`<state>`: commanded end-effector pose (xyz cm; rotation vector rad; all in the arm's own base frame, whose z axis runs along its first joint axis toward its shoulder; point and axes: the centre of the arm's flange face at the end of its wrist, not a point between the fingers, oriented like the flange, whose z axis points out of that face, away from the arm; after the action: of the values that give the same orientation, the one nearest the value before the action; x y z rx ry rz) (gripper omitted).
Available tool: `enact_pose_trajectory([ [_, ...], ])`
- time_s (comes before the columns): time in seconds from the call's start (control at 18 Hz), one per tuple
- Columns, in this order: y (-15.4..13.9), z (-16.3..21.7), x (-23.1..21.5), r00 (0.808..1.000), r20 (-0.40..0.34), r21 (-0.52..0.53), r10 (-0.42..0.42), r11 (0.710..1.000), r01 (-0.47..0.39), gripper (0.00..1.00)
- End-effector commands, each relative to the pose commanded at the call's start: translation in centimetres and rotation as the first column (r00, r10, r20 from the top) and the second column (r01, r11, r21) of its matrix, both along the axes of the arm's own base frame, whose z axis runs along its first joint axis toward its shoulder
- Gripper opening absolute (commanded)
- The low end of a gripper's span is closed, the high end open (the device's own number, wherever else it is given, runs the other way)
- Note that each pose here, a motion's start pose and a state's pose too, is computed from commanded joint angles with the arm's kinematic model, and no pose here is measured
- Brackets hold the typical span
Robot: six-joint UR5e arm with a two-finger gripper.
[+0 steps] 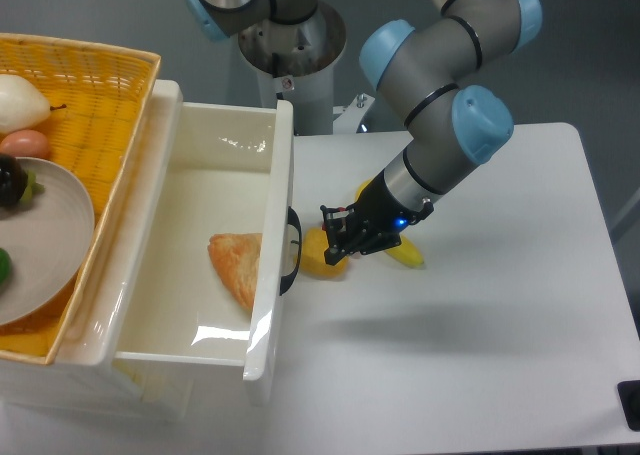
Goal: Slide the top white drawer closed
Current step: 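Move the gripper over the fruit toward the open drawer's front panel, then press the gripper against the drawer's front panel edge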
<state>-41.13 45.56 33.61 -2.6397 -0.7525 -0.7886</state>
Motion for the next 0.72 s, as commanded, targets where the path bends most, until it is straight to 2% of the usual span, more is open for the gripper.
enact_pose_trajectory([
  [0.72, 0.9, 1.1, 1.8, 1.000, 0.022, -0.005, -0.022, 1.000, 0.022, 0.10],
])
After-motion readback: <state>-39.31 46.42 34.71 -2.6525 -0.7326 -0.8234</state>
